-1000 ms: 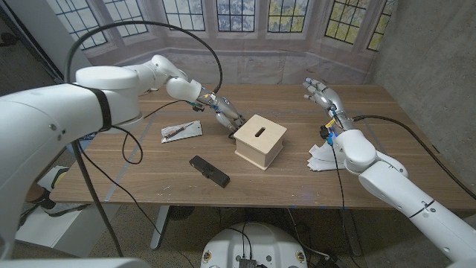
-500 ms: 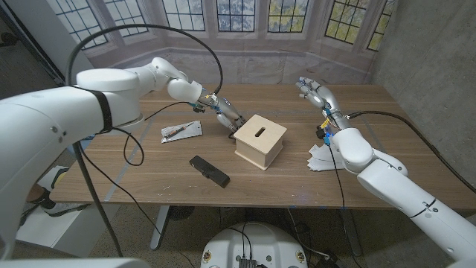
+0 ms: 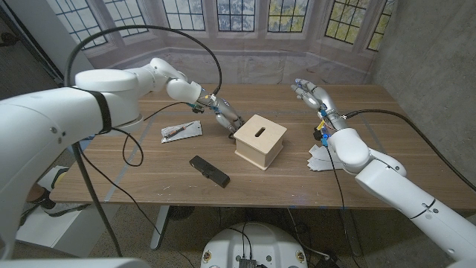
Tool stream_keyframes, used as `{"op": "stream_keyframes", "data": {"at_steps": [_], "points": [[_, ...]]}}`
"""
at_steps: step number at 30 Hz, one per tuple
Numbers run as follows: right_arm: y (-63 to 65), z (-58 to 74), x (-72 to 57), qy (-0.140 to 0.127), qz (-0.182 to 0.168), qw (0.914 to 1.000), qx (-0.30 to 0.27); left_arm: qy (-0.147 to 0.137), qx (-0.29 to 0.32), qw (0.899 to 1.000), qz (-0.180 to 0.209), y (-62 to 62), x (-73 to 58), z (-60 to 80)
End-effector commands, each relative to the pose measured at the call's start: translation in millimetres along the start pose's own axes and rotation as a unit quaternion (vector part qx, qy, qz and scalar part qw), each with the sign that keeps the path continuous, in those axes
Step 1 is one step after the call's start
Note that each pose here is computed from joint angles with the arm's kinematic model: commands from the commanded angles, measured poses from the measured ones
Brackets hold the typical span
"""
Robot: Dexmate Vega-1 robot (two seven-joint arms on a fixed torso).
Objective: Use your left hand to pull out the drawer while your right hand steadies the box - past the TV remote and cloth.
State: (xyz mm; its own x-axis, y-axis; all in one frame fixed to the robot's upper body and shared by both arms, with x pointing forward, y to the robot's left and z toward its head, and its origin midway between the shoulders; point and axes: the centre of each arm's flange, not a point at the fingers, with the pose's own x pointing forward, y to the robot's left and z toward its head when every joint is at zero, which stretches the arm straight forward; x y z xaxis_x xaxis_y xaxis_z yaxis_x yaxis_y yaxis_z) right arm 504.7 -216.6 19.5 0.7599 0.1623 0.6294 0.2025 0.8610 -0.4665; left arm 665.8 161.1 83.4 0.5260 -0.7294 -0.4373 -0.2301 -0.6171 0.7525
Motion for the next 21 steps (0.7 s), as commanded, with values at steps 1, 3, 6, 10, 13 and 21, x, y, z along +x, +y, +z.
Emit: {"op": "stream_keyframes", "data": {"at_steps": [1,3,6,10,13,21], "points": [[6.8,5.0,-2.1,-0.002,0.003,0.9998,-0.02,-0.007,0.005,1.0,-0.006,-2.8,-5.7,0.6],[8.2,5.8,-2.5,-0.002,0.004,0.9997,-0.024,-0.007,0.005,1.0,-0.006,-3.4,-6.9,0.4],[9.7,6.5,-3.0,-0.001,0.004,0.9996,-0.027,-0.007,0.007,1.0,-0.008,-4.7,-8.8,-0.1],[11.4,6.3,-3.1,-0.001,0.004,0.9996,-0.026,-0.008,0.012,1.0,-0.01,-6.9,-11.4,-0.8],[12.9,6.0,-2.5,-0.001,0.005,0.9996,-0.026,-0.006,0.02,1.0,-0.014,-8.6,-13.6,-2.1],[16.8,6.6,0.4,-0.002,0.009,0.9994,-0.033,0.001,0.024,1.0,-0.016,-10.5,-19.5,-6.6]]}}
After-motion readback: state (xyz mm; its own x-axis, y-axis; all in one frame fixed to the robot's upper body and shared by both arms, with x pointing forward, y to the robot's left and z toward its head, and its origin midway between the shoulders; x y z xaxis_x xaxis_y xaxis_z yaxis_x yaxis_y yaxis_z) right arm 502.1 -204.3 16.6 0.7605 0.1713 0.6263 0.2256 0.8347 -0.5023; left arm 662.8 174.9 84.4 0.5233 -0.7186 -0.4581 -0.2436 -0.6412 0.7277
